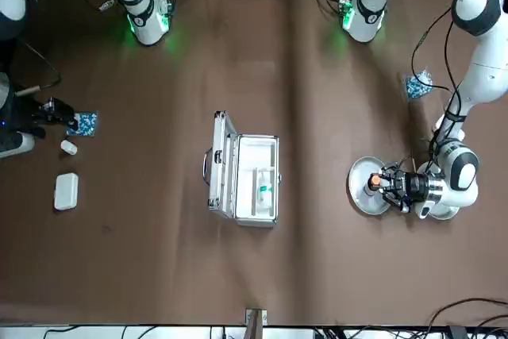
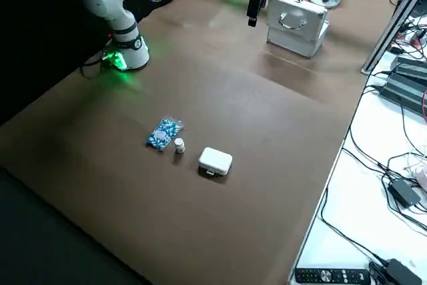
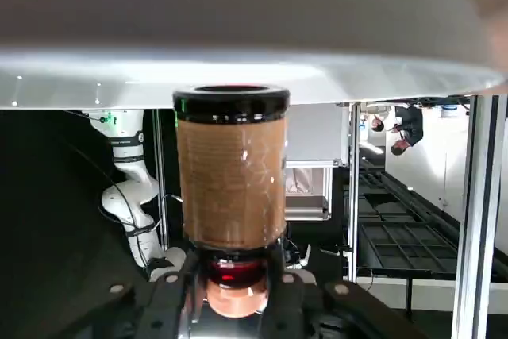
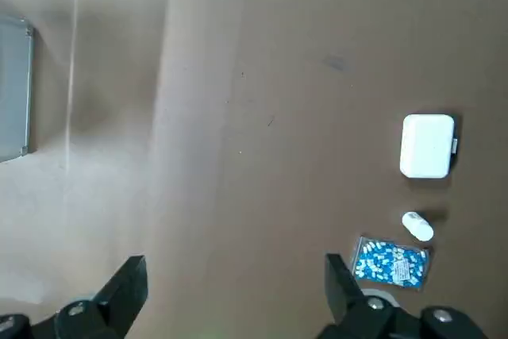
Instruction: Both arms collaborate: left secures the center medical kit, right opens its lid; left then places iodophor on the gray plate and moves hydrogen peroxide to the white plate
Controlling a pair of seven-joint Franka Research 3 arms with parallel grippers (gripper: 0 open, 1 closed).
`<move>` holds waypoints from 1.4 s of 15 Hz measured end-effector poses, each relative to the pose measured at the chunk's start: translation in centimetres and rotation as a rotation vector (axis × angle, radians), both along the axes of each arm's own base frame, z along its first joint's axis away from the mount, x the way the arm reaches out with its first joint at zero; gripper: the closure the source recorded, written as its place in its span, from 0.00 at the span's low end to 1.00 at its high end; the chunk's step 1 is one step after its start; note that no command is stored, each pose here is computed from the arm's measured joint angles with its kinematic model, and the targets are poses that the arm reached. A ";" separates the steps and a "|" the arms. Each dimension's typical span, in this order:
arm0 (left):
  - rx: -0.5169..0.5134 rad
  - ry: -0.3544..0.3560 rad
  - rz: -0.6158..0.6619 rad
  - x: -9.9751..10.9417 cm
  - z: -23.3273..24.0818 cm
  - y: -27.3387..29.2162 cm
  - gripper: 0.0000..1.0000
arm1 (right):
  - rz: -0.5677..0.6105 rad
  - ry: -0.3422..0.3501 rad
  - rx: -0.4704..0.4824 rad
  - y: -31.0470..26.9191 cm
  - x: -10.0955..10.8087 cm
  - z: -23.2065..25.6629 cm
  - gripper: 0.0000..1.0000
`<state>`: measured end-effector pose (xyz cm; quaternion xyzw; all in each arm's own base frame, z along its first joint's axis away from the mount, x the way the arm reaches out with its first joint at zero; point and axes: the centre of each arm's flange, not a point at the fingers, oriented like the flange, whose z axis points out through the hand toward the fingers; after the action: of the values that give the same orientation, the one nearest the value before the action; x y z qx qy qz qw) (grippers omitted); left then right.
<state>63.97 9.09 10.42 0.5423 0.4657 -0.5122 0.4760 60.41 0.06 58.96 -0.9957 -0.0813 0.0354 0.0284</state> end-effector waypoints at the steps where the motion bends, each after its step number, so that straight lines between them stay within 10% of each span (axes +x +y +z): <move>1: 0.001 0.001 0.000 0.0 0.0 0.0 0.67 | 0.000 0.000 0.000 0.0 0.0 0.0 0.01; 7: 0.005 0.004 0.002 -0.1 -0.2 0.2 0.63 | 0.005 0.010 0.000 0.3 -0.1 -0.1 0.01; 14: 0.041 -0.025 -0.013 1.5 3.0 -0.4 0.02 | 0.010 0.014 0.000 0.6 -0.2 -0.1 0.01; 21: 0.252 -0.109 -0.128 4.2 14.3 -3.6 0.00 | 0.010 0.024 0.000 0.7 -0.4 0.0 0.01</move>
<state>68.16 5.49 24.76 0.6534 0.4644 -0.4487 0.3950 60.03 0.73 59.00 -0.9947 -0.0860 0.0474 0.0292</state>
